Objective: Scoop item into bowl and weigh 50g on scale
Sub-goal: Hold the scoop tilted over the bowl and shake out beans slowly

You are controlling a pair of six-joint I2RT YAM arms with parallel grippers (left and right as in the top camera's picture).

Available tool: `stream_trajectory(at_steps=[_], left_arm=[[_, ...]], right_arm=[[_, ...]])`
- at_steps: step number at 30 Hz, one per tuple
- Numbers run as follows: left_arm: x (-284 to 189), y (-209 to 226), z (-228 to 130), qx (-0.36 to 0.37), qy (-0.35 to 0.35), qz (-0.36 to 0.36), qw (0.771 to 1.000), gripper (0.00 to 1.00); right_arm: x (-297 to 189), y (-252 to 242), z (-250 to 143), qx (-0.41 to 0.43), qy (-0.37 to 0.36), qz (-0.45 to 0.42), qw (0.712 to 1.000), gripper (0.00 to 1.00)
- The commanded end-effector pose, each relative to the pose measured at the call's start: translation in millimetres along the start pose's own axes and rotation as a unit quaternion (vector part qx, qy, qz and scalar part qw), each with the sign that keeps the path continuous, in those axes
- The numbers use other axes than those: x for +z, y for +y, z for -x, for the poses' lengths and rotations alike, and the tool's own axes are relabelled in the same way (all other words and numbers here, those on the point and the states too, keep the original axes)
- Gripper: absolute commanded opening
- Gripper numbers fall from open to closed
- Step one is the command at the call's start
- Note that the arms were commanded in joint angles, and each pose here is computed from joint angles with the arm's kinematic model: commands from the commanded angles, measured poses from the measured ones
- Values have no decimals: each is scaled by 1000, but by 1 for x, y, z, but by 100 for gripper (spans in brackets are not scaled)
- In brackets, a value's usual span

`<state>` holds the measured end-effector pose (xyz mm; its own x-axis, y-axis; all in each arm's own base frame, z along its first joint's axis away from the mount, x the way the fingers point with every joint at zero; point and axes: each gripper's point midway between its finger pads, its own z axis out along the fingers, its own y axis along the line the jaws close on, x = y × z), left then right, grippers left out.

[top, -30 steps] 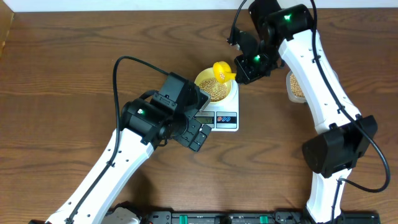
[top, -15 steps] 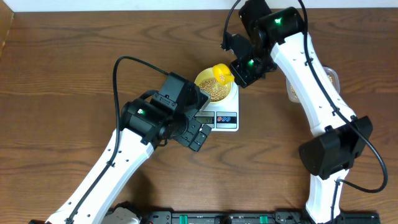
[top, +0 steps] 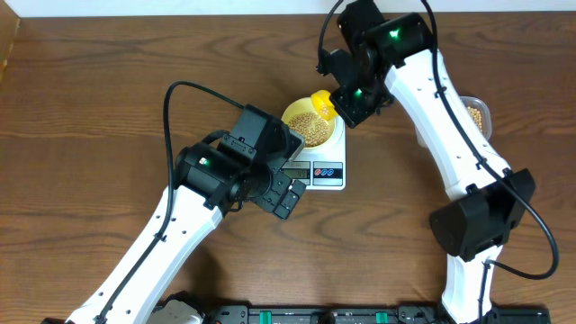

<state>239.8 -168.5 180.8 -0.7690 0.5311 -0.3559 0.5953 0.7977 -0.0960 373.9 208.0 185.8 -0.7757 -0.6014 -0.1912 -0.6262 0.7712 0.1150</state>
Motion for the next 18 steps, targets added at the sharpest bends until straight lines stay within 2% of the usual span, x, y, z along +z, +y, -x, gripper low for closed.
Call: stream_trajectory(at_steps=[1, 18], left_arm=[[-5, 0, 4, 3, -9, 2, 1000, 98], [-5, 0, 4, 3, -9, 2, 1000, 98]], right_arm=[[-1, 4, 7, -18, -7, -10, 1000, 1], [0, 10, 8, -29, -8, -10, 999, 1]])
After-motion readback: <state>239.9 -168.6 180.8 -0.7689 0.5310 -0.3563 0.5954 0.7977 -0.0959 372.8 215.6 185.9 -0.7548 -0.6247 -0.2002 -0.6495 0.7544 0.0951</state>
